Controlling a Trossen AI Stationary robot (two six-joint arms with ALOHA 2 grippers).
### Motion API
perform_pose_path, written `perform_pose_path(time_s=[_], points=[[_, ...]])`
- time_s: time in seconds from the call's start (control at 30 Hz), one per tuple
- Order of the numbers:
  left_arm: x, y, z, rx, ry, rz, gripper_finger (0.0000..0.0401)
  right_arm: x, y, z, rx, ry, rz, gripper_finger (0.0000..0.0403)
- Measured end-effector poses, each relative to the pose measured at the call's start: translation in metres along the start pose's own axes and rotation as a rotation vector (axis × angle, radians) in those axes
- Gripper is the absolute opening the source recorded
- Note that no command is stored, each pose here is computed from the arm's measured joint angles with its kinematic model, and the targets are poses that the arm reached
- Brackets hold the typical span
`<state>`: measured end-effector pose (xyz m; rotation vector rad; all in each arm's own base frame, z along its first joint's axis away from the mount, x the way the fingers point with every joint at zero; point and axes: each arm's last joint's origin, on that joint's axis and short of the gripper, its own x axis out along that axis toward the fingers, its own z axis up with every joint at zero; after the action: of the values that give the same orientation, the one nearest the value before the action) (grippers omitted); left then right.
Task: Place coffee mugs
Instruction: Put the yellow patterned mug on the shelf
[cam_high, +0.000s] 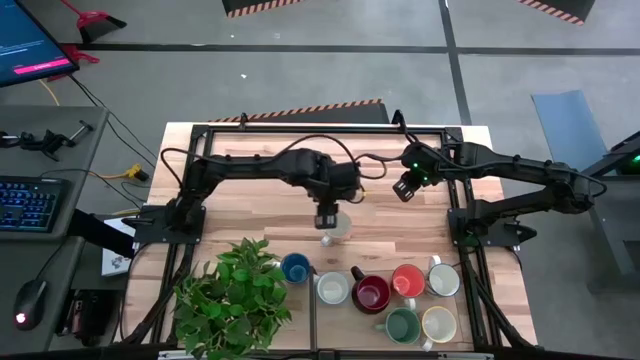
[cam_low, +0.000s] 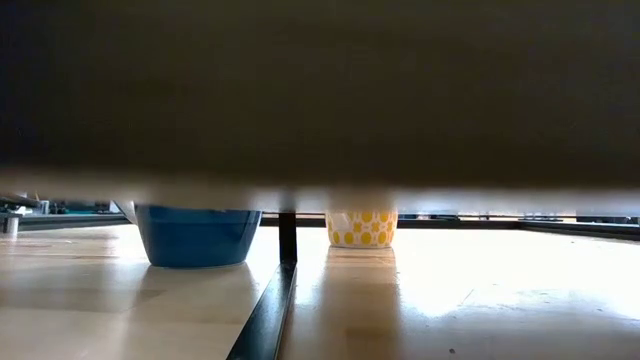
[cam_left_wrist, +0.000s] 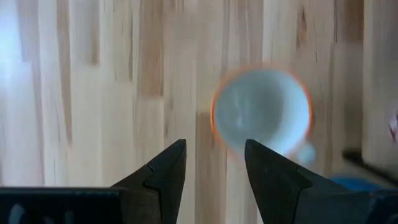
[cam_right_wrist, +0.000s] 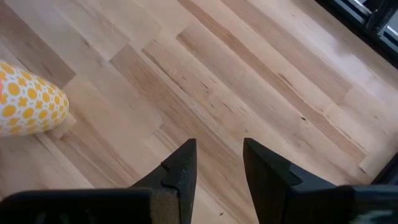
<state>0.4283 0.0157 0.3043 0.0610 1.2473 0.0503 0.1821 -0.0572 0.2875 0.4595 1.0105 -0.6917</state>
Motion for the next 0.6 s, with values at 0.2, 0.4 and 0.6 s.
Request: perform_pose_path(time_s=[0.2, 0.4, 0.6], points=[[-0.014, 0.000, -0.027, 0.000, 0.267, -0.008, 0.0154, 0.000, 0.003, 0.004, -0.024, -0.036, 0.045, 0.0110], [-0.018, -0.005, -0.039, -0.018, 0.300, -0.039, 0.0154, -0.002, 0.013, 0.012, -0.073, -0.096, 0.202, 0.0110], [-0.028, -0.008, -0.074, -0.023, 0.361, -0.036, 0.0154, -0.005, 0.023, 0.007, -0.096, -0.128, 0.167, 0.0110]])
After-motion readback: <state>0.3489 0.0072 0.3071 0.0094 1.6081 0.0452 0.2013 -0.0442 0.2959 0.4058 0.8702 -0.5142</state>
